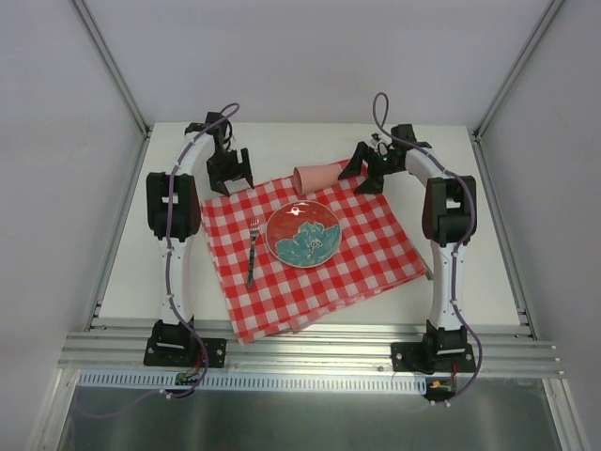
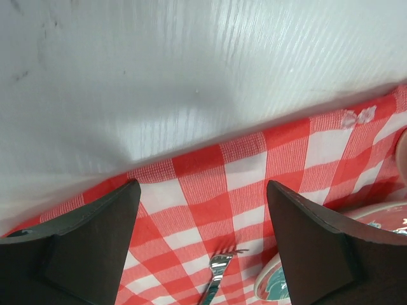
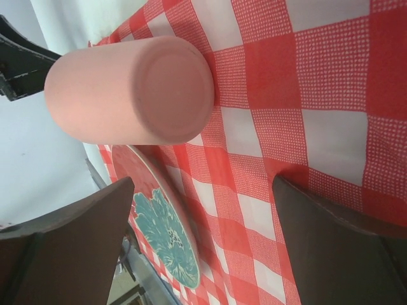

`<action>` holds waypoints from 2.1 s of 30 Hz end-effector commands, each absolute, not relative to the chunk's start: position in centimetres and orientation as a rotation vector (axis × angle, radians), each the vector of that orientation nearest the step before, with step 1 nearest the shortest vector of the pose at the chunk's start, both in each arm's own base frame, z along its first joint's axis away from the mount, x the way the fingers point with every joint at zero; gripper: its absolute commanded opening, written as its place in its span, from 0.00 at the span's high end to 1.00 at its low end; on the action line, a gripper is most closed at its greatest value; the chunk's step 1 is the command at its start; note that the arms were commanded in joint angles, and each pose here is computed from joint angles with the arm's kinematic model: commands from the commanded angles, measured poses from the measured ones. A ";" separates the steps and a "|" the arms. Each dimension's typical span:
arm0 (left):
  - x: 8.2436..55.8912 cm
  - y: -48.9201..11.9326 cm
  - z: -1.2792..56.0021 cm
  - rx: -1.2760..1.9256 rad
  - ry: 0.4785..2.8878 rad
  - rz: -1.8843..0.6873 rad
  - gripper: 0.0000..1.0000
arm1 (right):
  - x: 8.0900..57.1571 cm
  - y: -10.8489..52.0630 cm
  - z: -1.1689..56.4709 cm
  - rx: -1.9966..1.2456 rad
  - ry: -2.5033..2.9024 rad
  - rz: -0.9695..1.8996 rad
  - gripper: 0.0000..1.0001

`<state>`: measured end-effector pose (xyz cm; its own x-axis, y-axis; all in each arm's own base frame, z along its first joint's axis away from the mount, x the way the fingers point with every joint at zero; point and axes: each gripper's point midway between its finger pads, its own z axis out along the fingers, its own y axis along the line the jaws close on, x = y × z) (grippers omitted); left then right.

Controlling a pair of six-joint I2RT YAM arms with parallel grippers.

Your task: Set the dinner table for one person

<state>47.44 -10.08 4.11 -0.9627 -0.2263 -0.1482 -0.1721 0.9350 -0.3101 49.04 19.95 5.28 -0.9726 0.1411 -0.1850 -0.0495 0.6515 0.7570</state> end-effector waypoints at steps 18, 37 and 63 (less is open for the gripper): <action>53.0 -8.8 15.3 0.011 2.568 -0.337 0.14 | 48.8 15.7 5.0 0.238 2.683 1.076 0.03; 36.2 -12.7 4.7 -0.371 3.138 -0.768 0.17 | 47.3 15.9 4.2 0.291 2.726 1.128 0.03; 53.6 -12.9 2.0 -0.405 2.823 -0.600 0.21 | 51.1 12.7 4.2 0.322 2.698 0.888 0.03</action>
